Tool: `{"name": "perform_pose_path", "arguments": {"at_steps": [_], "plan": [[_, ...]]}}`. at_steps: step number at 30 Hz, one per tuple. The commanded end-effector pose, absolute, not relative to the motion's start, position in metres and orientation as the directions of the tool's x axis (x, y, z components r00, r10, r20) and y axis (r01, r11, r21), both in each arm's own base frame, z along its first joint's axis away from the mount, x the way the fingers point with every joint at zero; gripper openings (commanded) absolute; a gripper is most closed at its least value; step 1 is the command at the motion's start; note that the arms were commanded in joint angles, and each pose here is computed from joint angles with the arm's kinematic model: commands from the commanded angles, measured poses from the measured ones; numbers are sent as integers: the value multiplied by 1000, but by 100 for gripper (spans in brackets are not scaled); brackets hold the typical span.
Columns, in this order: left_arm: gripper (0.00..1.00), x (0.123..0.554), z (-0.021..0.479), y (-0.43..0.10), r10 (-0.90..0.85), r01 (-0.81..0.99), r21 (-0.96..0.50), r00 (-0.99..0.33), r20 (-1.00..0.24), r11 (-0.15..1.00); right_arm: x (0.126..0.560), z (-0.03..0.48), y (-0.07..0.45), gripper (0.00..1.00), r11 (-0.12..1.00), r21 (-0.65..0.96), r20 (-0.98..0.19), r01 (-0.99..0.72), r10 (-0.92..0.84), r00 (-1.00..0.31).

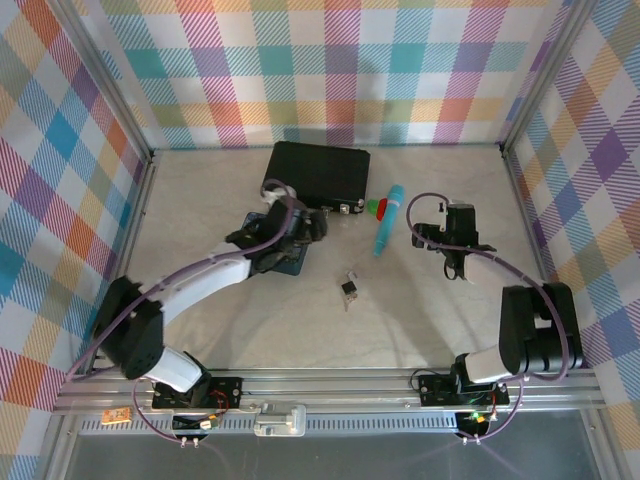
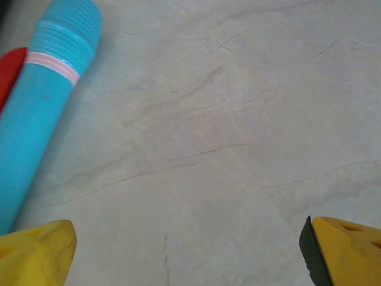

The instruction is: Unlock a padlock with a key

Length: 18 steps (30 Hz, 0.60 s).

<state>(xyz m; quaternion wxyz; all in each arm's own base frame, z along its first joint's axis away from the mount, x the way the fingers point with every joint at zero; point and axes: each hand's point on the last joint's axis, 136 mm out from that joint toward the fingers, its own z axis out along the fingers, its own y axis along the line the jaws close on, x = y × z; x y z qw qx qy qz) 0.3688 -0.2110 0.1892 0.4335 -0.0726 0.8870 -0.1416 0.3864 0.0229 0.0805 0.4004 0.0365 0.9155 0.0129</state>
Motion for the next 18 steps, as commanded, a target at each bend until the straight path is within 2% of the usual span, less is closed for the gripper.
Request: {"name": "perform_pose_path", "arguments": {"at_steps": [1, 5, 8, 14, 18], "plan": [[100, 369, 192, -139, -170, -100, -137, -556, -813, 985, 407, 90, 22, 99, 1000, 17, -828, 15, 22, -560], [100, 367, 197, -64, -192, -256, -75, -470, -861, 964, 414, 94, 21, 99, 1000, -13, -873, -5, -14, -488], [100, 362, 191, -20, -177, -375, -5, -424, -888, 927, 411, 91, 17, 100, 1000, 5, -876, 4, 7, -482], [100, 351, 160, 25, -137, -505, 103, -416, -899, 857, 397, 94, 1, 99, 996, 54, -942, 64, 73, -327], [100, 351, 142, 36, -110, -531, 150, -426, -898, 834, 396, 92, 0, 99, 996, 50, -935, 70, 71, -347]]}}
